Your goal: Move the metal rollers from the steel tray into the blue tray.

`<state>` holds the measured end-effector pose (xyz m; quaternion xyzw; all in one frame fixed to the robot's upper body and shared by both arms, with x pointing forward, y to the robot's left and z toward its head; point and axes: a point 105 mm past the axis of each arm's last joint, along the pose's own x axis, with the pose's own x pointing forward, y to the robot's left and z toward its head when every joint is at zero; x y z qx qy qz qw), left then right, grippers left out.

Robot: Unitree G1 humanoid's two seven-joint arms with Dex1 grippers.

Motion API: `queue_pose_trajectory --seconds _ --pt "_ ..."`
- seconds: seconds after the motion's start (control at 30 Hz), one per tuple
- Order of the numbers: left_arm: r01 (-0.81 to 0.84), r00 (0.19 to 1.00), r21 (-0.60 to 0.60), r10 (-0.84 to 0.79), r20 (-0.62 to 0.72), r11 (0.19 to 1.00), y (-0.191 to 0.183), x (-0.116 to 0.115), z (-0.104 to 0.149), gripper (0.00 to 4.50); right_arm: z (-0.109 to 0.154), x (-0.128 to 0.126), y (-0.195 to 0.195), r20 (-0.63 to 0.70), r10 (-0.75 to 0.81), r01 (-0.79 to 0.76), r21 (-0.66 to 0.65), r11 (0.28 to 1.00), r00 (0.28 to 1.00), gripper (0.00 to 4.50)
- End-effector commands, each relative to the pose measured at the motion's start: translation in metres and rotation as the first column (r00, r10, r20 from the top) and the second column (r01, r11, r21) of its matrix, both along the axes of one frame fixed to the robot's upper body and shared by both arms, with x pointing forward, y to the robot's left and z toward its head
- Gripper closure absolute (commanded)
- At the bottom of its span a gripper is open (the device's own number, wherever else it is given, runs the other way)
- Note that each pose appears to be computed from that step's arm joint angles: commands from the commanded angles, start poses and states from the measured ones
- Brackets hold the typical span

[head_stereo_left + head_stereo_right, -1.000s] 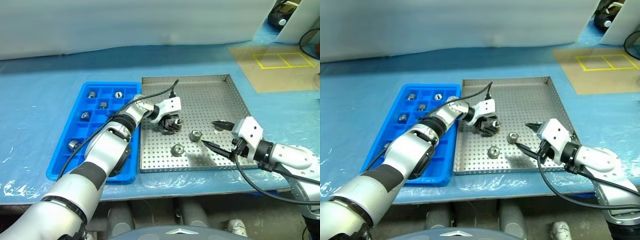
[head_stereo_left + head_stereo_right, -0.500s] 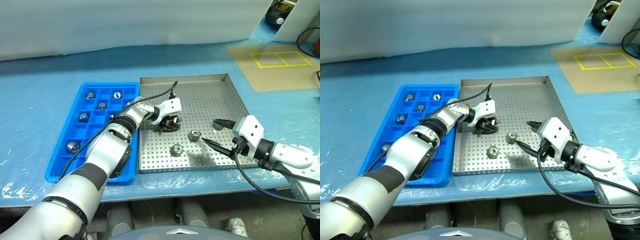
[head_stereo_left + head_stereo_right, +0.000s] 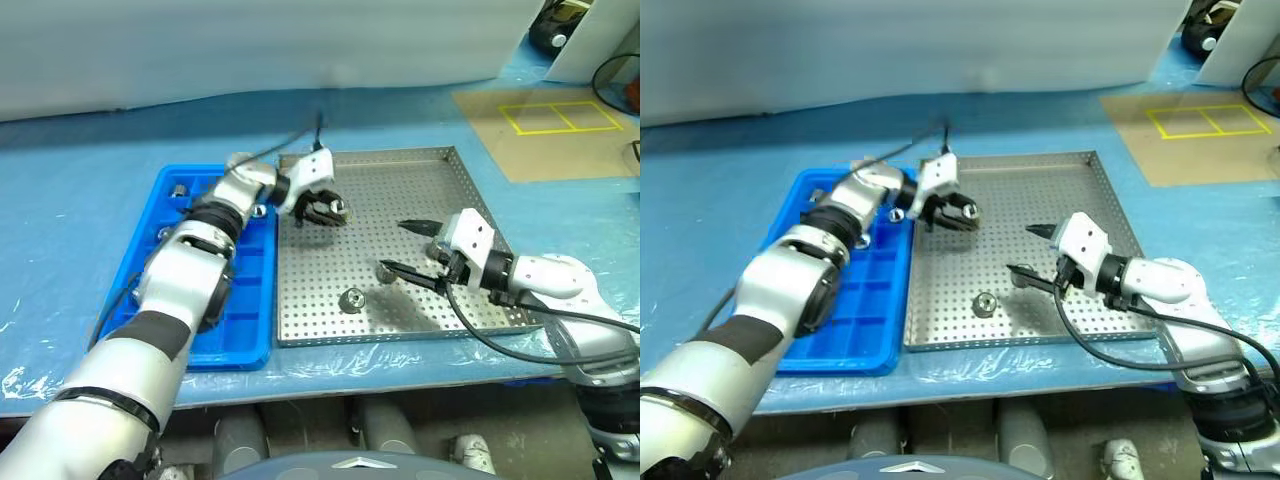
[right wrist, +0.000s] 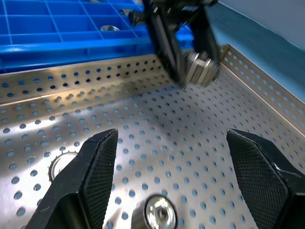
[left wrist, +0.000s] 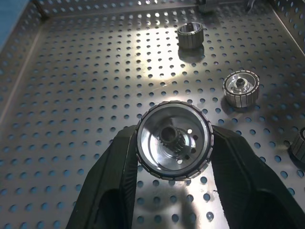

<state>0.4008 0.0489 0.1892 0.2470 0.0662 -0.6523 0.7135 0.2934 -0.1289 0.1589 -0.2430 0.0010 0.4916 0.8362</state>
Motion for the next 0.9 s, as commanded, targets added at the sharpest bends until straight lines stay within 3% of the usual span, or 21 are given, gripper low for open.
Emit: queue_pose_trajectory --seconds 0.03,0.1,0.17,0.3,0.47,0.57,0.73,0.9 --pt "-0.014 0.999 -0.07 0.017 0.043 0.997 0.032 -0.001 0.039 2.61 0.003 0.007 0.02 0.031 0.115 -0.115 -0.004 0.993 0.993 0.78" --pt "-0.034 0.999 -0.074 0.037 0.039 0.997 0.043 -0.002 0.043 2.61 0.002 0.011 0.025 0.035 0.142 -0.142 -0.006 0.99 0.989 0.78" --pt "-0.105 0.993 -0.061 0.108 0.04 0.993 0.077 -0.009 0.045 2.61 0.003 0.018 0.041 0.042 0.215 -0.215 0.0 0.977 0.976 0.78" --pt "-0.225 0.974 -0.017 0.225 0.015 0.974 0.128 -0.045 0.034 2.61 0.003 0.025 0.07 0.045 0.351 -0.351 0.003 0.936 0.935 0.78" --pt "-0.368 0.93 0.012 0.368 -0.028 0.93 0.163 -0.088 0.02 2.61 0.004 0.033 0.091 0.05 0.448 -0.449 -0.003 0.894 0.892 0.78" --pt "-0.479 0.877 -0.005 0.479 -0.042 0.878 0.182 -0.101 0.019 2.61 0.004 0.036 0.1 0.053 0.488 -0.488 0.0 0.873 0.871 0.78" --pt "-0.598 0.802 -0.017 0.598 -0.014 0.801 0.195 -0.096 0.005 2.61 0.003 0.039 0.108 0.057 0.52 -0.521 0.007 0.853 0.852 0.78" --pt "-0.573 0.82 -0.062 0.57 -0.055 0.817 0.174 -0.087 -0.001 2.61 0.001 0.038 0.105 0.055 0.519 -0.52 0.005 0.854 0.853 0.78"
